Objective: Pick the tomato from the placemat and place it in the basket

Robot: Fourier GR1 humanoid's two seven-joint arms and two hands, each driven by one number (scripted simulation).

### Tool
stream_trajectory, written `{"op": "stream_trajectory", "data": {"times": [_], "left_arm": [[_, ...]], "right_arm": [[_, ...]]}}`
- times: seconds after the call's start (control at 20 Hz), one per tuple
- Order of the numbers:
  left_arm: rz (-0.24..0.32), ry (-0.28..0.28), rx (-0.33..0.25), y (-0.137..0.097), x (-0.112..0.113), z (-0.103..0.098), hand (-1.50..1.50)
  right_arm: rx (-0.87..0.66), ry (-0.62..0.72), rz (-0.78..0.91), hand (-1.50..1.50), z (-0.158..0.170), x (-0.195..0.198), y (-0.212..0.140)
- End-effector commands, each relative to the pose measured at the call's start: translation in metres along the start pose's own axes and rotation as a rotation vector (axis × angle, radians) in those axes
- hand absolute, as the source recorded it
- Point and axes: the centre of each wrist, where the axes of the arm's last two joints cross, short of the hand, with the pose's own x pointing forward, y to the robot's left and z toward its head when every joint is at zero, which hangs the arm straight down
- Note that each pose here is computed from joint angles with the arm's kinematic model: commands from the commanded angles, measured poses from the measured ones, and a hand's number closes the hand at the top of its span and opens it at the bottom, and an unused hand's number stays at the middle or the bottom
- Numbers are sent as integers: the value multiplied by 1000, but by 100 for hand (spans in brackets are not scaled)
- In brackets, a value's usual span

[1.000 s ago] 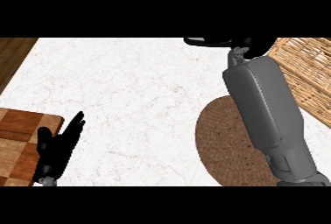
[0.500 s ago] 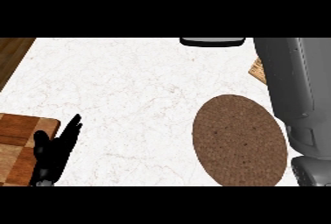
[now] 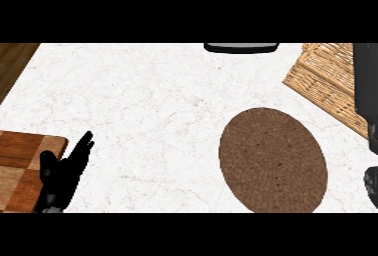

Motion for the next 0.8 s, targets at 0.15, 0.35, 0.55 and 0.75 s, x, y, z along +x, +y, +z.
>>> {"op": "stream_trajectory", "data": {"times": [0.15, 0.35, 0.55, 0.75], "left_arm": [[17, 160, -9, 7, -32, 3, 0], [11, 136, -6, 4, -27, -2, 0], [6, 149, -12, 3, -27, 3, 0], [17, 144, 1, 1, -26, 2, 0]], "right_arm": [[1, 88, 68, 150, -49, -33, -4], [14, 104, 49, 150, -52, -57, 19], [11, 147, -8, 150, -74, -82, 18], [17, 210, -156, 150, -83, -92, 13]]}}
